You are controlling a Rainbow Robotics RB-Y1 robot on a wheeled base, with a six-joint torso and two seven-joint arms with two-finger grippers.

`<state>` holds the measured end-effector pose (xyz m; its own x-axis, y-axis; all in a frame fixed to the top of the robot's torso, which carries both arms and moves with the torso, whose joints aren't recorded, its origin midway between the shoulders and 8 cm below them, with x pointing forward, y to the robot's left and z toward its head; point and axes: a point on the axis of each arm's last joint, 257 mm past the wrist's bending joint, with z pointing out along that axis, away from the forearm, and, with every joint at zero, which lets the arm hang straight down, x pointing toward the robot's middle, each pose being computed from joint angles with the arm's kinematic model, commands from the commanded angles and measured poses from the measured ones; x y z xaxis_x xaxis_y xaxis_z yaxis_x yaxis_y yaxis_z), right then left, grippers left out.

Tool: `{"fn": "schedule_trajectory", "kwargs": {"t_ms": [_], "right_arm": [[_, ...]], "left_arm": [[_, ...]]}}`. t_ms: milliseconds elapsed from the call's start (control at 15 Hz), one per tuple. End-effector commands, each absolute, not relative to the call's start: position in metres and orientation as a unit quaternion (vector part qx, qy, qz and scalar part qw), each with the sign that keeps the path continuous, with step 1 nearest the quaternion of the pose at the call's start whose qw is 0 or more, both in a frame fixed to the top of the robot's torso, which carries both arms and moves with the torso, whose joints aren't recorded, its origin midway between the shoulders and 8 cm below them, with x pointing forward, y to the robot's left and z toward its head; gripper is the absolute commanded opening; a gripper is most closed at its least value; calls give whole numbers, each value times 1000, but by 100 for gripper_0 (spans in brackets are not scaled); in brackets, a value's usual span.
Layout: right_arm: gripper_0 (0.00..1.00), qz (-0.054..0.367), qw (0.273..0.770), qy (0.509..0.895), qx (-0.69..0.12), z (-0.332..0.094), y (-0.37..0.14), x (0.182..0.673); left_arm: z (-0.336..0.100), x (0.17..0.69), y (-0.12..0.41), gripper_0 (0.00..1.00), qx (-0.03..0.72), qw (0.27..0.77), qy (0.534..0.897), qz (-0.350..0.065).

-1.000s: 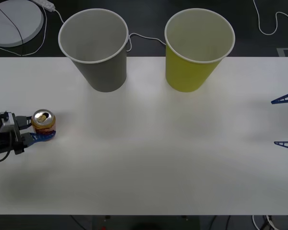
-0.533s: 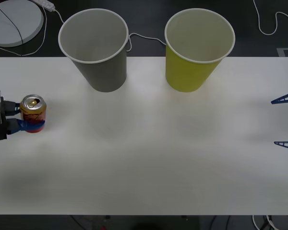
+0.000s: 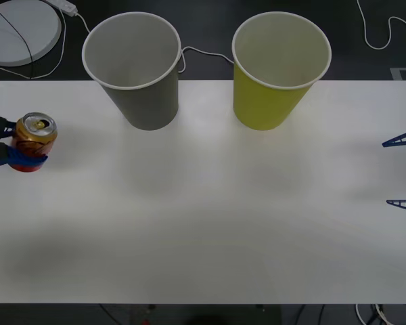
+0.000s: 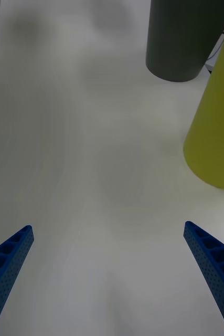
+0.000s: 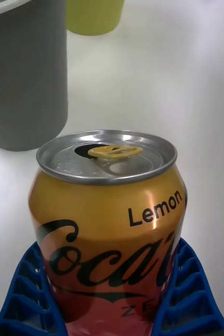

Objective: Put the can into the green bin and the plastic bottle into the gray bin

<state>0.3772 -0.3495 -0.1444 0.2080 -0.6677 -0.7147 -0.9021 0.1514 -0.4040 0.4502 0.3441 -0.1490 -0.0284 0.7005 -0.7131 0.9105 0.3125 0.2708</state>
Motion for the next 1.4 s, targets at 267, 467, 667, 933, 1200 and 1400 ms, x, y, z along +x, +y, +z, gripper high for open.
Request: {"fn": "schedule_trajectory", "kwargs": {"t_ms": [267, 467, 667, 933, 1200, 1400], "right_arm": [[100, 132, 444, 615, -638, -144, -349, 377], [100, 132, 444, 615, -638, -144, -349, 377], [100, 132, 444, 615, -638, -144, -349, 377], [100, 132, 444, 615, -638, -144, -349, 377], [100, 132, 444, 615, -638, -144, -349, 377], [100, 132, 444, 615, -638, -144, -349, 377]], "left_arm": [[-95, 424, 312, 0, 595, 350, 714, -113], [-68, 418, 290, 0, 591, 333, 729, -94], [-40, 414, 266, 0, 577, 319, 746, -96], [-9, 423, 226, 0, 561, 305, 764, -93], [17, 434, 179, 0, 544, 289, 783, -87], [39, 455, 141, 1, 546, 280, 785, -88]]}}
